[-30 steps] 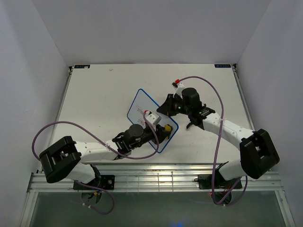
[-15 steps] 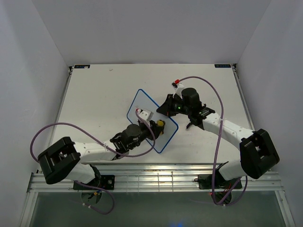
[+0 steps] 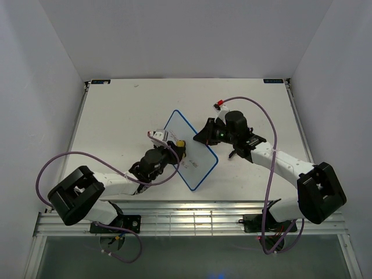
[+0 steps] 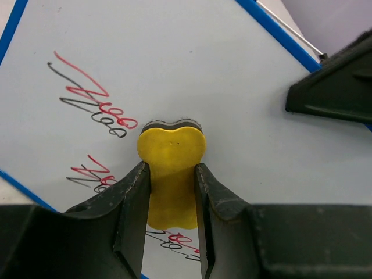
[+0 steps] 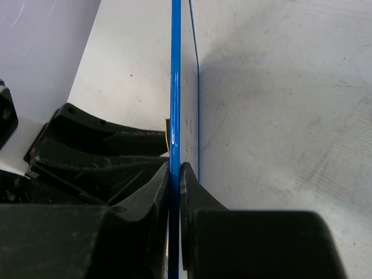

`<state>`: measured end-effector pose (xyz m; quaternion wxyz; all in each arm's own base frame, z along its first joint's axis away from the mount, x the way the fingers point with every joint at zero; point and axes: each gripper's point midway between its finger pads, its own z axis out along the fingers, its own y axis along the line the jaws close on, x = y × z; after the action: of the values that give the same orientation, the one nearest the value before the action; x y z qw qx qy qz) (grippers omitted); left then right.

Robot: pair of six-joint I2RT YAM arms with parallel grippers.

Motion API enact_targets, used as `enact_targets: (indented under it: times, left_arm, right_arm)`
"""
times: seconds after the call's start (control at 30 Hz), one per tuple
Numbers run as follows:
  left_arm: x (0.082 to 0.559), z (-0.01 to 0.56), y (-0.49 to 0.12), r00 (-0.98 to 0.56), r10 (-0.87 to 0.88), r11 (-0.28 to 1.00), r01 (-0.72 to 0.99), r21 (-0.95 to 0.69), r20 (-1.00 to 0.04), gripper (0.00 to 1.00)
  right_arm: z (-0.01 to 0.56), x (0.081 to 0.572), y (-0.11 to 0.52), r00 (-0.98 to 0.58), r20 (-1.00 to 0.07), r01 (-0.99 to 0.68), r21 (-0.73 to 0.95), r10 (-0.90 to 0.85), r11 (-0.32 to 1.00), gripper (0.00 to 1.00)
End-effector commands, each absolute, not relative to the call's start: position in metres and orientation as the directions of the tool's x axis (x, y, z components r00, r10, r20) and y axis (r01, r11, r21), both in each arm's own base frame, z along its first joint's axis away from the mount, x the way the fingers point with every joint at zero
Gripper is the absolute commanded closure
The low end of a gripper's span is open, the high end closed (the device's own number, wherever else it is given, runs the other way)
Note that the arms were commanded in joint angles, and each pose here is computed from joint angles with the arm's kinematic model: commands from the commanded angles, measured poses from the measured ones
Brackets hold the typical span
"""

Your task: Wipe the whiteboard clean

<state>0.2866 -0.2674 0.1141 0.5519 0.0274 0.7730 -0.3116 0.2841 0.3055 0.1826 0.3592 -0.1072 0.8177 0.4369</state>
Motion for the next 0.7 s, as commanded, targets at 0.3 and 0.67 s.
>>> enact_targets:
  times: [0.3, 0.67]
  left_arm:
    - [0.195, 0.115, -0.319, -0.362, -0.205, 0.593, 0.693, -0.409, -0.909, 1.0]
    - [0.193, 0.107, -0.338, -0.348, -0.135, 0.616, 0.704, -0.354, -0.928, 1.0]
  right_arm:
    - [0.259, 0.265, 0.338, -0.708, -0.676, -0.591, 0.725, 0.201, 0.354, 0.92]
    - [0.265, 0.258, 0.339, -0.717, -0.667, -0.597, 0.738, 0.202, 0.314, 0.92]
